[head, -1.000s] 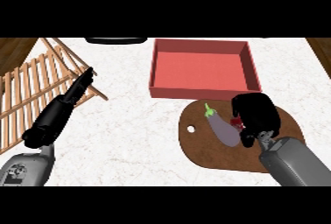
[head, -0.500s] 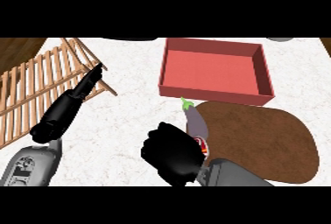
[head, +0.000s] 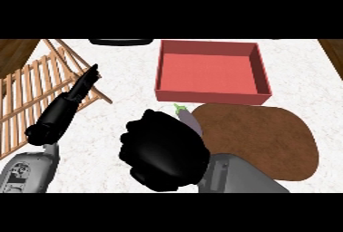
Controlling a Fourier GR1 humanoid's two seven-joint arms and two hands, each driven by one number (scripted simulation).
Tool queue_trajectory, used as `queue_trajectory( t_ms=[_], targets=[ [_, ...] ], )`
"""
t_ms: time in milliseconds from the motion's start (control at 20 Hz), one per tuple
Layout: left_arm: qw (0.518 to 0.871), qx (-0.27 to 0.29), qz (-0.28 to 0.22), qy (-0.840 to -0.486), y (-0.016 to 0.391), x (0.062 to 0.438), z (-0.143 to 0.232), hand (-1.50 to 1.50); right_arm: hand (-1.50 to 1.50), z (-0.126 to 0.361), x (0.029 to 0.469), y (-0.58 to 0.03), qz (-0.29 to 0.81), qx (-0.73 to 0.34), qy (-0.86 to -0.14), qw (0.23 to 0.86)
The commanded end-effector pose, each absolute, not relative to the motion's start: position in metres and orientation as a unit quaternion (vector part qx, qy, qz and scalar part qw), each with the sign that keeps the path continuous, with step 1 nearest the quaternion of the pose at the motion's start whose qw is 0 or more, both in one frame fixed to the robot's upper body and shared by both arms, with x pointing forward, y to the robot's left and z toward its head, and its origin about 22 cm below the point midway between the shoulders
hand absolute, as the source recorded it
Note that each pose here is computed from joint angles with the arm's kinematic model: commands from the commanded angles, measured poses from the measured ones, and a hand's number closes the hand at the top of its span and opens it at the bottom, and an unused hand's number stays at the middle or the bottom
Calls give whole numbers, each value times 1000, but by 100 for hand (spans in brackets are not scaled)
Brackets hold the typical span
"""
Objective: Pick the can from the cutting board and place it in the cardboard box
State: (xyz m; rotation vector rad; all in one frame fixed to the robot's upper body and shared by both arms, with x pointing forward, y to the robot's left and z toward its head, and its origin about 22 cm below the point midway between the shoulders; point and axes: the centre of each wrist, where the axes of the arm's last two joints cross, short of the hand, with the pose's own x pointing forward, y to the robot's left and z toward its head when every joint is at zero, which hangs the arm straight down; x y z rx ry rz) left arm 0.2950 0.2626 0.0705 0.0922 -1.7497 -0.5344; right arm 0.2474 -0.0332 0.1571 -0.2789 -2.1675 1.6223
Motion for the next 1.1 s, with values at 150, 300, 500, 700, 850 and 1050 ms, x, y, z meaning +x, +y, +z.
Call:
queue_trajectory(
  t_ms=[150, 300, 500, 700, 850, 1050],
  targets=[
    [608, 39, -233, -758, 264, 286, 74, 0, 150, 189, 286, -52, 458, -151, -808, 339],
    [599, 36, -233, -765, 269, 285, 68, 0, 150, 202, 319, -55, 429, -177, -805, 370],
    [610, 33, -236, -755, 270, 285, 58, 0, 150, 203, 363, -69, 421, -195, -792, 396],
    [605, 38, -235, -760, 256, 293, 58, 0, 150, 229, 400, -73, 436, -251, -777, 379],
    [602, 38, -238, -761, 249, 288, 60, 0, 150, 208, 419, -94, 490, -260, -733, 393],
    [594, 35, -243, -766, 254, 297, 77, 0, 150, 204, 442, -131, 564, -249, -652, 441]
  ],
)
